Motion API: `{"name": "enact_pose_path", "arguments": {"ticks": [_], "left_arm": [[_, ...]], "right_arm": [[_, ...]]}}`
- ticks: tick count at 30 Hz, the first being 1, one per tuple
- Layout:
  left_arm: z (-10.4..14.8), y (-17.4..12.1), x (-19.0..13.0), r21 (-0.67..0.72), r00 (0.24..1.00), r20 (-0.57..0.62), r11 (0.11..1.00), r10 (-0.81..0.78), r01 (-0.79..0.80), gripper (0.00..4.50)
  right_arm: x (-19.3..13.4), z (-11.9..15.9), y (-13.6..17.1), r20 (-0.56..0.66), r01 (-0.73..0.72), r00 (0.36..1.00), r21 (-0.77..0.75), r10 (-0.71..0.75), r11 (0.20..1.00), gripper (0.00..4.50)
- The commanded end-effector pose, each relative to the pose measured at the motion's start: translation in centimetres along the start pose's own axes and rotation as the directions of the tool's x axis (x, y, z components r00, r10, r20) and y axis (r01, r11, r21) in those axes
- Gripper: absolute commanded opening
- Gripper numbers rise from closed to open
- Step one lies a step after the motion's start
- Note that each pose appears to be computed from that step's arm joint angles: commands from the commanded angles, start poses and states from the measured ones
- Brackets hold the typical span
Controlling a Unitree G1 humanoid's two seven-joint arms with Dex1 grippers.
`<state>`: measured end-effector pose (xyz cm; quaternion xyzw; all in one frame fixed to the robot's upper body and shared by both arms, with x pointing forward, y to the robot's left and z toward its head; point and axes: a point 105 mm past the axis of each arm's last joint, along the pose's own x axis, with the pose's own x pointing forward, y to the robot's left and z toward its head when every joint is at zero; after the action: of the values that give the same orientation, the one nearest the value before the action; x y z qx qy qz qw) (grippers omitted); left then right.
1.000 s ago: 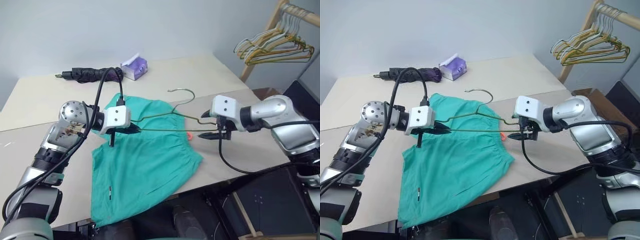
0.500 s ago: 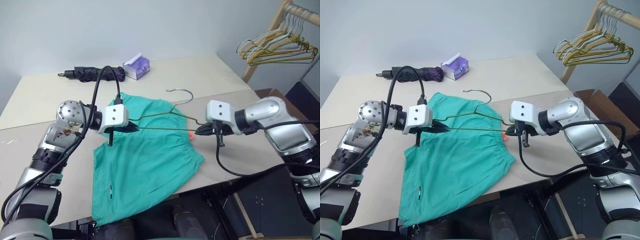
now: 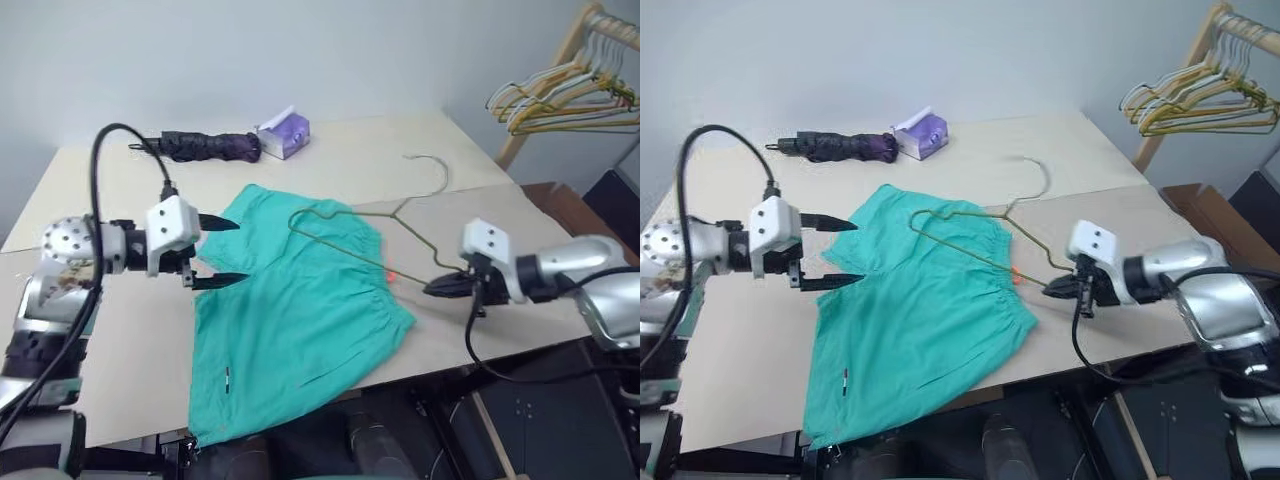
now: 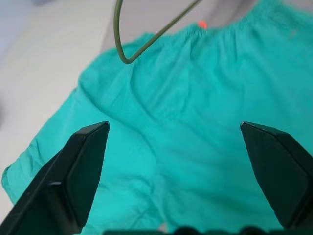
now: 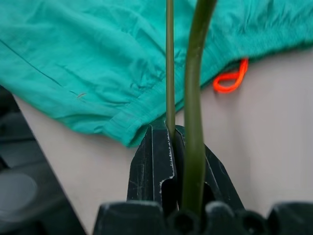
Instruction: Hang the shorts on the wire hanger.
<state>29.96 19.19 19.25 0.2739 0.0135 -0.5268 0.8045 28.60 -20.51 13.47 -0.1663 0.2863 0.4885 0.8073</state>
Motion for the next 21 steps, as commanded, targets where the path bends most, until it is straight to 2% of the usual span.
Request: {"name": "enact_pose_path", "arguments": {"ticks": [1, 5, 8, 11, 17, 21], "left_arm": [[2.8, -0.3, -1.0, 0.001, 0.993, 0.108, 0.999, 0.038, -0.038, 4.46], [4.6, -2.1, -1.7, -0.057, 0.98, 0.199, 0.998, -0.01, 0.022, 4.46], [5.0, -3.1, -1.8, -0.073, 0.977, 0.21, 0.996, -0.042, 0.058, 4.46], [4.9, -4.0, -1.7, -0.071, 0.977, 0.196, 0.992, -0.087, 0.103, 4.46], [5.0, -4.4, -1.3, -0.074, 0.973, 0.205, 0.99, -0.105, 0.122, 4.46], [4.9, -4.6, -1.4, -0.073, 0.973, 0.199, 0.989, -0.113, 0.13, 4.46]], "right_arm": [[-2.1, -0.7, -0.9, 0.028, 0.063, 0.997, 0.144, -0.067, 0.988, 0.0], [-3.4, -3.2, -1.3, 0.001, 0.066, 0.997, 0.395, -0.072, 0.916, 0.0], [-4.5, -5.0, -0.6, -0.035, 0.033, 0.999, 0.547, -0.016, 0.837, 0.0], [-5.1, -5.4, -0.4, -0.006, -0.004, 1.0, 0.645, 0.009, 0.764, 0.0], [-7.0, -6.7, -0.8, 0.106, -0.049, 0.993, 0.755, -0.049, 0.654, 0.0], [-8.3, -8.2, 0.0, 0.128, -0.074, 0.991, 0.781, -0.043, 0.62, 0.0]]}}
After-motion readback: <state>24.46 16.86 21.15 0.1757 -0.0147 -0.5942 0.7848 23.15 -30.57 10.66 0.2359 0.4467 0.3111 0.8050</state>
